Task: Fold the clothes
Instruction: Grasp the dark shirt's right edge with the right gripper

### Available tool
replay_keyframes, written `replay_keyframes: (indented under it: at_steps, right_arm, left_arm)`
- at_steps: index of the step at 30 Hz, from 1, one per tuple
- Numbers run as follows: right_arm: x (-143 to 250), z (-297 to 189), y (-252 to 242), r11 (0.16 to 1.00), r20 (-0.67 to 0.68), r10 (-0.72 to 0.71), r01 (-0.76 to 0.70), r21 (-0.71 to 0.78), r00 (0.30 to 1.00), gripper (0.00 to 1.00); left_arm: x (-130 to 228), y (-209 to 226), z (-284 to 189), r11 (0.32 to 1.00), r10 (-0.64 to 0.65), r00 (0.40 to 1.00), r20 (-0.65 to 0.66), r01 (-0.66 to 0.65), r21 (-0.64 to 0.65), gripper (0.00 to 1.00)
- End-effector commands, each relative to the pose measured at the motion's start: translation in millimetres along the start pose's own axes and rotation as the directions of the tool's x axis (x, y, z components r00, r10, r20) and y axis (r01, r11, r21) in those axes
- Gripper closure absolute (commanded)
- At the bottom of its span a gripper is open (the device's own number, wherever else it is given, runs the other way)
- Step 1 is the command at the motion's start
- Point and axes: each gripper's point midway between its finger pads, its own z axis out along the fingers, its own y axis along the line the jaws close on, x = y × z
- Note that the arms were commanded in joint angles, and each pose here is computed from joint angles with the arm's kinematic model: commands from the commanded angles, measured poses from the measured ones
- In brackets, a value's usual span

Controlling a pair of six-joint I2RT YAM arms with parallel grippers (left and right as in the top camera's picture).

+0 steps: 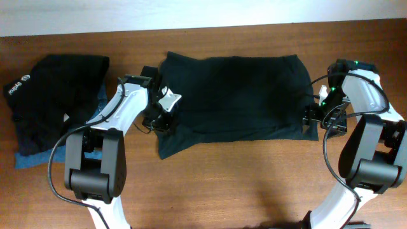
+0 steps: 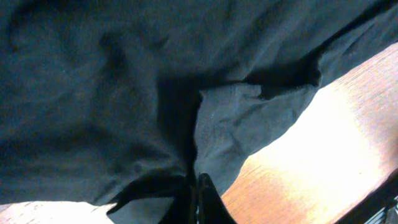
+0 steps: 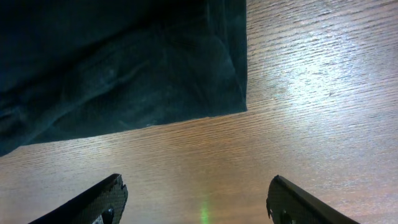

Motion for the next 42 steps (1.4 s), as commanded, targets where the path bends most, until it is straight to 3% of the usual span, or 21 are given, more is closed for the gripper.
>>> replay_keyframes:
  at_steps: [1,11,17,31,37,42]
  right_arm:
    - [1,1,-1,1.000,-0.004,0.010,-0.010,-0.007,1.000,0.23]
    - [1,1,-1,1.000,-0.004,0.010,-0.010,-0.008,1.000,0.23]
    - [-4,1,-1,1.000,0.013,0.009,-0.009,-0.008,1.000,0.23]
    - [-50,0,2,1.000,0.198,-0.021,0.024,-0.013,0.980,0.23]
    - [-62,7,2,1.000,0.246,-0.021,0.025,-0.014,0.969,0.41]
    - [-68,16,2,1.000,0.273,-0.021,0.026,-0.015,0.962,0.41]
  left_arm:
    - [-2,-1,1,1.000,0.009,1.000,0.007,-0.009,0.014,0.99]
    - [-51,-10,-61,0.995,0.091,0.977,0.194,-0.081,-0.061,1.00]
    - [-48,-8,-59,0.994,0.088,0.980,0.179,-0.075,-0.077,0.99]
    - [-51,-8,-60,0.993,0.095,0.977,0.192,-0.080,-0.082,0.99]
    - [-52,-7,-60,0.993,0.096,0.976,0.194,-0.081,-0.082,0.99]
    - [-52,-7,-60,0.993,0.096,0.976,0.194,-0.081,-0.082,0.99]
